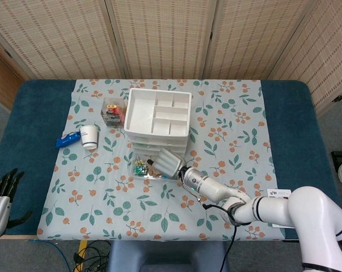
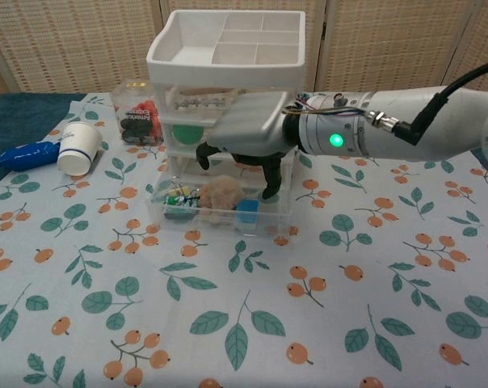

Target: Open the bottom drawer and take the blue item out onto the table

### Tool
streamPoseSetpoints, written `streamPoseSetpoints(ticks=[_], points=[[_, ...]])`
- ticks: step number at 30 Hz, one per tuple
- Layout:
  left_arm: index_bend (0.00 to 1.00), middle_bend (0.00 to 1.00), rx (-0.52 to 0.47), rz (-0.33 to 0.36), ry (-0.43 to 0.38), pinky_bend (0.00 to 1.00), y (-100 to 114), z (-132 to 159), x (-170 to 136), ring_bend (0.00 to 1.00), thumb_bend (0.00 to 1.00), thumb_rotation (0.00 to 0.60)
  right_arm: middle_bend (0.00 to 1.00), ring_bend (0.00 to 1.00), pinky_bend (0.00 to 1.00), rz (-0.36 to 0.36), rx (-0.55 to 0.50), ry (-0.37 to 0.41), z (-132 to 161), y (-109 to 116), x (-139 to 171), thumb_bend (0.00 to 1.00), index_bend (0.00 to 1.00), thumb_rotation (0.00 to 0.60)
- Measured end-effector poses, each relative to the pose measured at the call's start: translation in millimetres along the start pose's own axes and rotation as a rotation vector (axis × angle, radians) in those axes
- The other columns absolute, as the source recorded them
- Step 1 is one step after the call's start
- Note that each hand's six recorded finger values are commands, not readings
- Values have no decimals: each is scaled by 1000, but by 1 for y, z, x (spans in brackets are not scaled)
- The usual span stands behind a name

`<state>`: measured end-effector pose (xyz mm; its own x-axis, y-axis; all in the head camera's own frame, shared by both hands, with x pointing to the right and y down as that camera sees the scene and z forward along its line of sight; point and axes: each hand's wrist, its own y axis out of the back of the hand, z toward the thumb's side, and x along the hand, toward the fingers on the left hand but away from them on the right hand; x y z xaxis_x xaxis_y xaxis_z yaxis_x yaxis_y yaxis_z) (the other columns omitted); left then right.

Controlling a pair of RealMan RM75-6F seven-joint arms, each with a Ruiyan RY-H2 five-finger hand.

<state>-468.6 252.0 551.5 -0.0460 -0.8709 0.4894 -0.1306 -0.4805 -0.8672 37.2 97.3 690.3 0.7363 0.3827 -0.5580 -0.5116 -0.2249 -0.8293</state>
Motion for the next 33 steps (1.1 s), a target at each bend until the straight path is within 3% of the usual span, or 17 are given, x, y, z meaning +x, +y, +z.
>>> streamPoseSetpoints(ticks=[13, 24, 33], points=[[36, 0, 0, -5, -2, 92, -2, -1, 0, 34, 176, 600, 843, 983, 1000, -5, -28, -26, 5, -5, -19, 16, 275, 600], [36, 0, 6, -14, 10, 92, -5, -5, 0, 34, 176, 600, 843, 984, 1000, 10, -74, -19, 4, -4, -13, 233, 327, 600], [36, 0, 6, -16, 0, 92, -7, -2, 2, 34, 176, 600, 843, 983, 1000, 81, -106, -12, -5, -8, 6, 422, 327, 600]])
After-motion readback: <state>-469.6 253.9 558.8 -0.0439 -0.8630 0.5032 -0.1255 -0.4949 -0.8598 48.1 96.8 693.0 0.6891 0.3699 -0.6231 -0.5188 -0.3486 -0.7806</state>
